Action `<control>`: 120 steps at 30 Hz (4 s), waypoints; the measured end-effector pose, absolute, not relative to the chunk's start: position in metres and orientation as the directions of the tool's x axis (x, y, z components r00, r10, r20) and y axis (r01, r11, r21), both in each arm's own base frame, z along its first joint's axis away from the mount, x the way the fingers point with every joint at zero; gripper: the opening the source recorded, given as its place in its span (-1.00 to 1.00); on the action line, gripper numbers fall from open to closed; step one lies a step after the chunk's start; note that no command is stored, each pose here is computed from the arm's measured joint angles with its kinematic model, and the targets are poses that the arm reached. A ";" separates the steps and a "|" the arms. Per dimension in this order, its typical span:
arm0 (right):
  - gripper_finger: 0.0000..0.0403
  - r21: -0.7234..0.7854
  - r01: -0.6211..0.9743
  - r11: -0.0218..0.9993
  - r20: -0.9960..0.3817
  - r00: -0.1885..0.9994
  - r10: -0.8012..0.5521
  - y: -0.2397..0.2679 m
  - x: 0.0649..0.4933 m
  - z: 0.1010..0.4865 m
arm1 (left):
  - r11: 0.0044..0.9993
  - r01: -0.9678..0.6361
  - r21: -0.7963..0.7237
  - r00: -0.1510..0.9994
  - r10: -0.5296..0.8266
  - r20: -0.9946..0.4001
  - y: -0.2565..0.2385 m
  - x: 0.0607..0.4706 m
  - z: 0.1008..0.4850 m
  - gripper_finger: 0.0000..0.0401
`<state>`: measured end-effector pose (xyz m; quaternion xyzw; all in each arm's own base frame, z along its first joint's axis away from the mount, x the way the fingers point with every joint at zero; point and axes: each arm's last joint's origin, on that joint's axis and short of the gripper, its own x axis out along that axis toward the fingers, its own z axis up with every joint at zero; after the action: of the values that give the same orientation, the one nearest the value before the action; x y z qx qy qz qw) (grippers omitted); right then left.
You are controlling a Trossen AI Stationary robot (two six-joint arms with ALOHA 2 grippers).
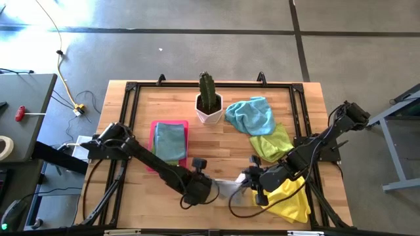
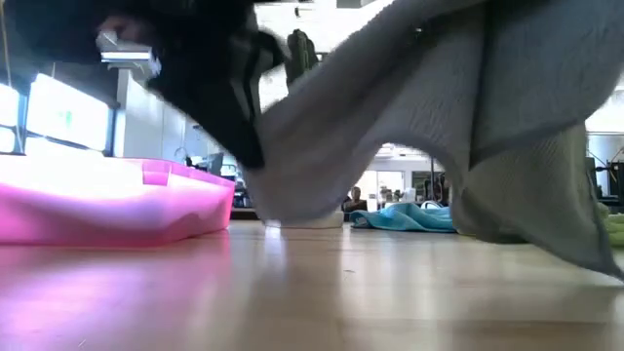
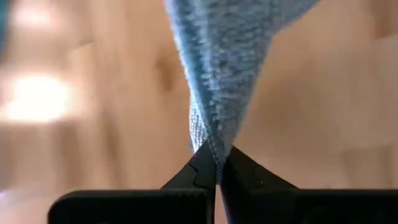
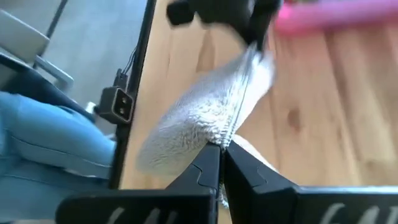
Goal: Fold microfiber towels
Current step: Fold the gray towel
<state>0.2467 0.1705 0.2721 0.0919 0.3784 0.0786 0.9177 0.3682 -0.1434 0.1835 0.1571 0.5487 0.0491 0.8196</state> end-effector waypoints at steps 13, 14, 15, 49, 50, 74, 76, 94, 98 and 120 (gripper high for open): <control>-0.85 0.280 -0.095 0.955 -0.702 0.658 0.272 0.169 0.247 0.271 | 0.912 0.085 0.400 0.371 0.344 -0.863 -0.141 0.375 0.251 -1.00; -0.82 0.265 -0.111 0.958 -0.703 0.658 0.271 0.169 0.247 0.271 | 0.913 0.086 0.398 0.374 0.341 -0.863 -0.141 0.375 0.253 -1.00; -0.79 0.259 -0.118 0.959 -0.703 0.658 0.270 0.169 0.247 0.271 | 0.914 0.085 0.397 0.375 0.340 -0.863 -0.141 0.375 0.254 -1.00; -0.39 0.225 -0.099 0.969 -0.803 0.545 0.242 0.201 0.277 0.178 | 0.955 0.058 0.292 0.352 0.254 -0.901 -0.144 0.375 0.253 -1.00; -0.39 0.239 -0.098 0.966 -0.804 0.537 0.254 0.202 0.277 0.178 | 0.955 0.058 0.292 0.352 0.254 -0.901 -0.144 0.375 0.253 -1.00; -0.40 0.198 -0.071 0.978 -0.754 0.626 0.198 0.225 0.271 0.170 | 0.953 0.060 0.296 0.351 0.257 -0.900 -0.142 0.376 0.253 -1.00; -0.43 0.226 -0.091 0.970 -0.755 0.613 0.234 0.229 0.274 0.163 | 0.953 0.060 0.296 0.351 0.257 -0.900 -0.142 0.376 0.253 -1.00; -0.99 0.232 -0.075 0.970 -0.795 0.560 0.234 0.228 0.271 0.171 | 0.956 0.079 0.283 0.288 0.250 -0.925 -0.140 0.370 0.251 -1.00; -0.99 0.120 -0.062 0.991 -0.840 0.526 0.135 0.223 0.268 0.202 | 0.923 0.112 0.369 0.244 0.334 -0.910 -0.137 0.364 0.251 -1.00; -1.00 -0.141 0.068 0.988 -0.927 0.341 -0.156 0.167 0.264 0.353 | 0.843 0.078 0.532 0.286 0.492 -0.822 -0.105 0.355 0.348 -1.00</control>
<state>0.2635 0.1667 0.3529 -0.0385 0.5700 -0.0685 0.8179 0.3551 -0.1053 0.3475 0.2450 0.5820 0.1356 0.7634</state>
